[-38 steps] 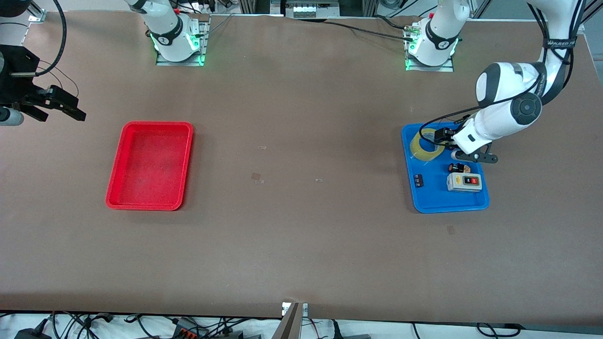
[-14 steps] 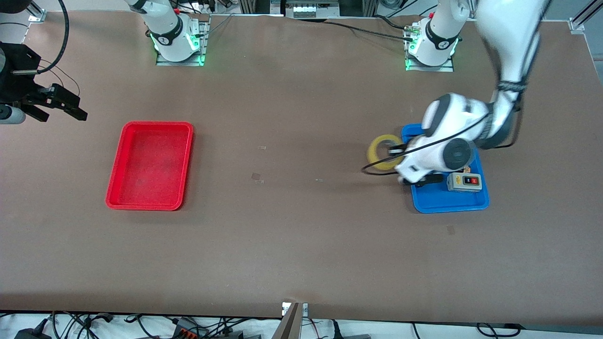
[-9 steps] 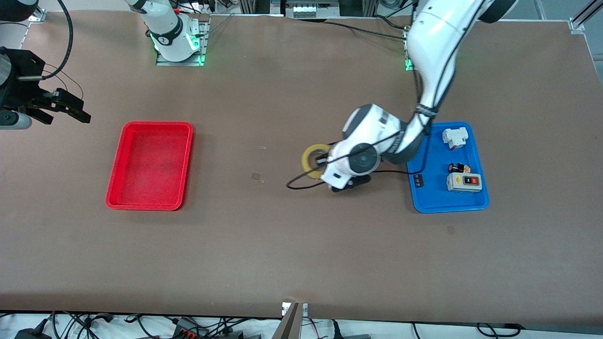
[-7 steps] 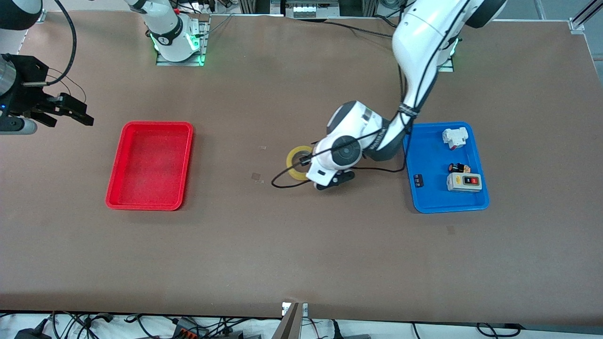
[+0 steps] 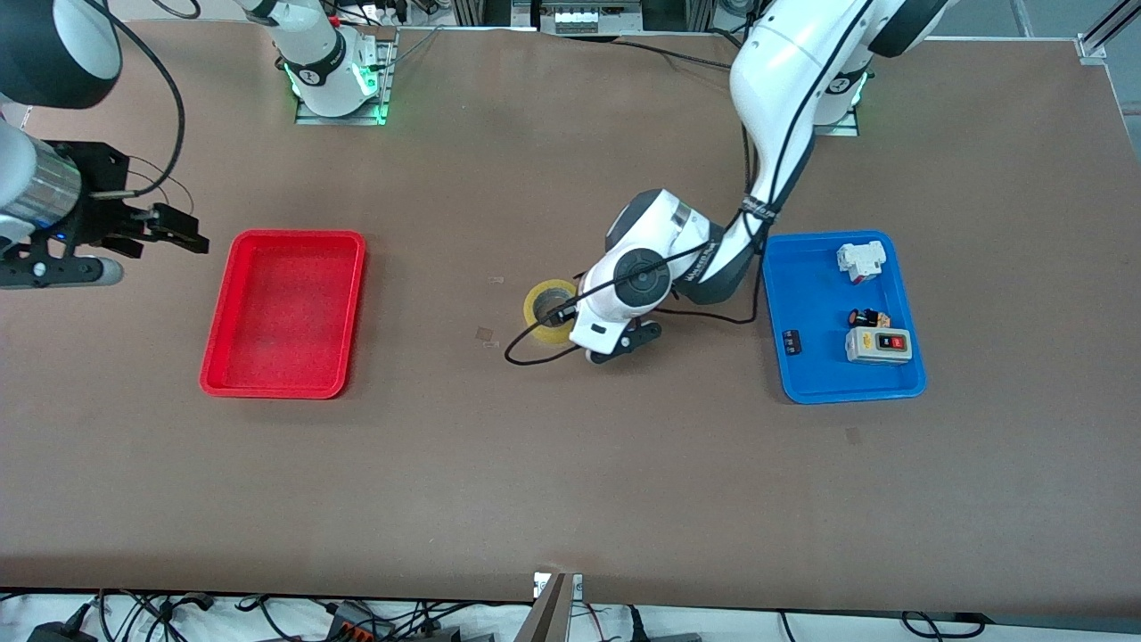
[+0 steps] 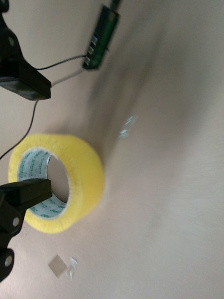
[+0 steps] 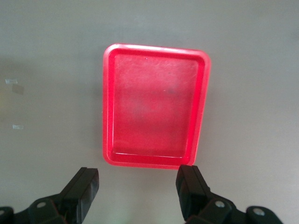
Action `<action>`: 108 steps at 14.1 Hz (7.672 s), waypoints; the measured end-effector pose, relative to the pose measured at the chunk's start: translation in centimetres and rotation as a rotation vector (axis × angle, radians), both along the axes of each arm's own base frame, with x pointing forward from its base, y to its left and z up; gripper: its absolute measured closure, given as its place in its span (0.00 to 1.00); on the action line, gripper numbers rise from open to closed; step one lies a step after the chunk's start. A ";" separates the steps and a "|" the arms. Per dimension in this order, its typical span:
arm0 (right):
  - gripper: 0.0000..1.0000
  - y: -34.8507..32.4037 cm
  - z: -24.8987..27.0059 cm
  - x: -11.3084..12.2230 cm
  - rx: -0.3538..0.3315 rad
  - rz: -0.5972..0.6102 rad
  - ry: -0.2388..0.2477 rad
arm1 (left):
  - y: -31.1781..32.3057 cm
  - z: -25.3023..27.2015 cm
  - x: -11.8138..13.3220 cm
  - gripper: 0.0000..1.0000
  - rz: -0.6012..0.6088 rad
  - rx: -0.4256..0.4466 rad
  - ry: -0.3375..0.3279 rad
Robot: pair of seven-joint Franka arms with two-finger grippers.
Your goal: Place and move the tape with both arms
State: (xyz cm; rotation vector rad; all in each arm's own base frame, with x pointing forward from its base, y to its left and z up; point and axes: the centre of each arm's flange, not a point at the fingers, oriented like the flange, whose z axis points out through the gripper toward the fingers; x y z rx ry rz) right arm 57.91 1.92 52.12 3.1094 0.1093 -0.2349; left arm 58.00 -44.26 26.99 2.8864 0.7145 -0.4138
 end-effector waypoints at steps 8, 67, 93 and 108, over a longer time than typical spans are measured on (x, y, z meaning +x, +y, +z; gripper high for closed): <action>0.00 20.5 -11.2 1.3 0.088 0.250 0.027 | 21.9 14.9 4.3 0.00 -0.137 0.087 0.036; 0.79 -4.9 -30.3 0.1 -0.049 -0.113 0.093 | 43.9 35.4 -3.0 0.00 -0.513 0.116 -0.210; 0.00 -4.0 6.3 6.2 -0.022 -0.138 -0.126 | 43.6 35.1 -3.1 0.00 -0.499 0.098 -0.193; 0.00 -4.0 4.8 -1.0 -0.012 -0.076 -0.151 | 42.3 34.9 -3.2 0.00 -0.490 0.098 -0.178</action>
